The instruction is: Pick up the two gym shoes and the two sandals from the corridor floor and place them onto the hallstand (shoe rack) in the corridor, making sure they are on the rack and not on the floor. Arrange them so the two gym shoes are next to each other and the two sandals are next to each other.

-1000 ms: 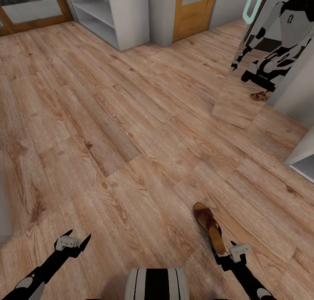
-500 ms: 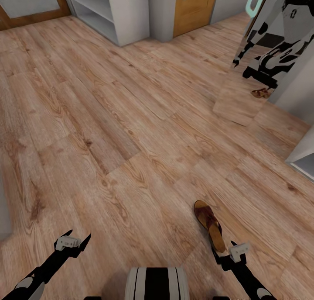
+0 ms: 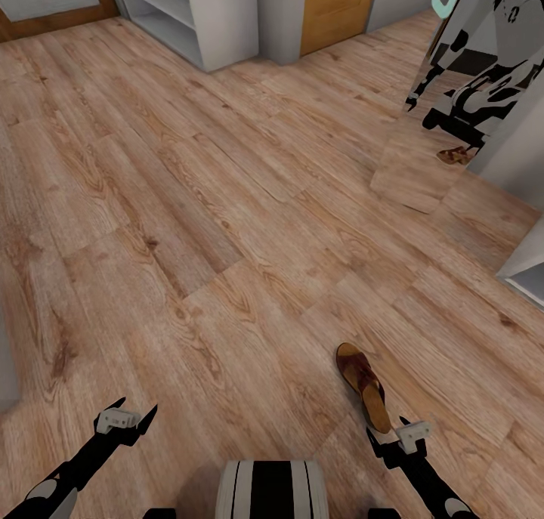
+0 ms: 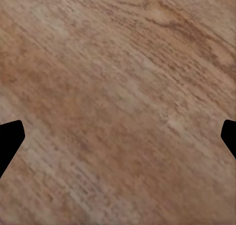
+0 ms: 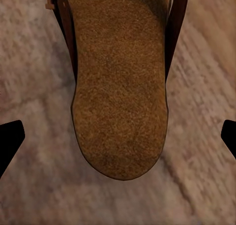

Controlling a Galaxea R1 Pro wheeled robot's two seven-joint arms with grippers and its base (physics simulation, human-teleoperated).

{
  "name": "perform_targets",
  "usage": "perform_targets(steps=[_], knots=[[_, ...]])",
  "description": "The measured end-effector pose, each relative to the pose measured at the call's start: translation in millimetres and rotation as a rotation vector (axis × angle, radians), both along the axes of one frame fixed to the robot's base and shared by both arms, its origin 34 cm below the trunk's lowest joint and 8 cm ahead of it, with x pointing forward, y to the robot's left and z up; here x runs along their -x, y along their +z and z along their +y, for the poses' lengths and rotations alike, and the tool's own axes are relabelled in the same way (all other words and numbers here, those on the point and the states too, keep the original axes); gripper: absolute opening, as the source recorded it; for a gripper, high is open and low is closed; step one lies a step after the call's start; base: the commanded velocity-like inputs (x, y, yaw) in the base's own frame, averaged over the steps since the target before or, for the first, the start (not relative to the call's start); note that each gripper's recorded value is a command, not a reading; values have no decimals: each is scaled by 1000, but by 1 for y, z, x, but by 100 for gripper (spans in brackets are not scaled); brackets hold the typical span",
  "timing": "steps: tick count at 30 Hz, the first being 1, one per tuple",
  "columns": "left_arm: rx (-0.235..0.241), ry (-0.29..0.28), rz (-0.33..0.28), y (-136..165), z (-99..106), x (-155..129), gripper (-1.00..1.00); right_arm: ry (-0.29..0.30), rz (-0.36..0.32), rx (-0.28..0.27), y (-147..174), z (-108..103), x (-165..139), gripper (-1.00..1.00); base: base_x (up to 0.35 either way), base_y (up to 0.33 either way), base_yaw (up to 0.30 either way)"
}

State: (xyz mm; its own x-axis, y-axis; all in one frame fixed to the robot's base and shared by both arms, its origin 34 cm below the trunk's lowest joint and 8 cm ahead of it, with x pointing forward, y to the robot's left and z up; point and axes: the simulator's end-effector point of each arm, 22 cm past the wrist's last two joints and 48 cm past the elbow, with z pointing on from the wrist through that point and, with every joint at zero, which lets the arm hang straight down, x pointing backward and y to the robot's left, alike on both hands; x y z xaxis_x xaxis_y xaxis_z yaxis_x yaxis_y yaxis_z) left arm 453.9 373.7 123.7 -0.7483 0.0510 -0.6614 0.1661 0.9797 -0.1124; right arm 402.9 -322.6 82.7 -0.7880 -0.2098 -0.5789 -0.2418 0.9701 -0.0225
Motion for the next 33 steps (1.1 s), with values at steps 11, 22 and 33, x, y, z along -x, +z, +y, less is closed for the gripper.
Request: perform_targets(steps=[11,22,33], knots=[[0,0,0,0,0,0,100,0,0,0,0,0,0,100,0,0,0],[0,0,0,0,0,0,100,0,0,-1,0,1,0,100,0,0,0],[0,0,20,-8,0,8,100,0,20,-1,-7,1,8,100,0,0,0]])
